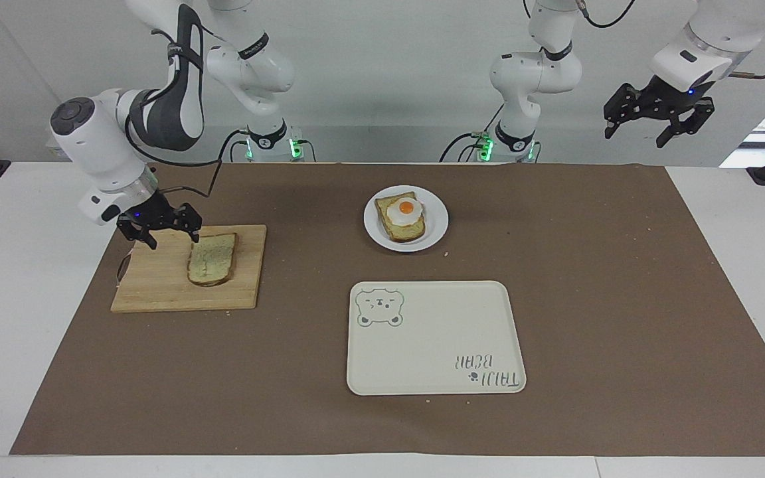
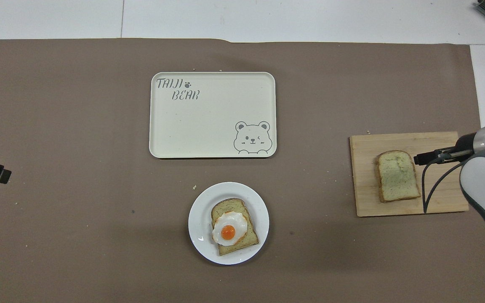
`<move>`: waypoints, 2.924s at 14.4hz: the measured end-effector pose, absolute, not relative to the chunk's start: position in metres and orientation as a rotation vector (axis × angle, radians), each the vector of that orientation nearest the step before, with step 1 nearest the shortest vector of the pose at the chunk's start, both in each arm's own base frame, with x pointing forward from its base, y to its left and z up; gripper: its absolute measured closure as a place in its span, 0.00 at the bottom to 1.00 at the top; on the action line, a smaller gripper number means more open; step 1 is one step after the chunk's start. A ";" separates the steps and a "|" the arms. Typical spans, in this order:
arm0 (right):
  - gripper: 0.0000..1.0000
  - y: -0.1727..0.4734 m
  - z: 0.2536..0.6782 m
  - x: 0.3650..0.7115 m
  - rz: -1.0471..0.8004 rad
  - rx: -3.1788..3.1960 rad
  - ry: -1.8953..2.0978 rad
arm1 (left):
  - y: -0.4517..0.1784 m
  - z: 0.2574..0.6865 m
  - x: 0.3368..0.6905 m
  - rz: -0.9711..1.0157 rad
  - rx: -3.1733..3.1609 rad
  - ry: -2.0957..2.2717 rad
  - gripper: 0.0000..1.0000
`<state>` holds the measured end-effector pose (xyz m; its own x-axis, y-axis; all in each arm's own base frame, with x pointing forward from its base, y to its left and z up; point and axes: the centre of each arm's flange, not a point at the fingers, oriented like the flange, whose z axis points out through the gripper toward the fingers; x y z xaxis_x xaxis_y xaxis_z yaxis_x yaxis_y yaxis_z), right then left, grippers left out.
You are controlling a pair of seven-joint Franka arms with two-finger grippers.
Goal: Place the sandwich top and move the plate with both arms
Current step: 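Lower the right gripper onto the bread slice on the wooden board and grasp it, then carry the bread slice with the right gripper onto the egg toast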
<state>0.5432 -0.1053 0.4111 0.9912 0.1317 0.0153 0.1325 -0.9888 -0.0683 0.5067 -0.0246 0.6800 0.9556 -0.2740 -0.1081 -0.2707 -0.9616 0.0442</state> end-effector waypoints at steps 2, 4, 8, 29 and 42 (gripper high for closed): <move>0.00 -0.115 0.390 0.542 -0.040 -3.069 -0.207 | -0.025 0.680 0.507 -0.176 3.078 -0.429 0.00; 0.00 -0.119 0.368 0.537 -0.066 -3.050 -0.181 | -0.025 0.680 0.507 -0.176 3.078 -0.429 0.00; 0.13 -0.118 0.328 0.521 -0.125 -3.042 -0.188 | -0.025 0.680 0.507 -0.176 3.078 -0.429 0.00; 0.91 -0.117 0.356 0.529 0.062 -2.793 -0.085 | -0.067 0.663 0.476 -0.206 2.812 -0.496 0.00; 0.91 0.090 0.352 0.529 0.156 -2.604 -0.326 | -0.063 0.596 0.457 -0.153 2.710 -0.378 0.00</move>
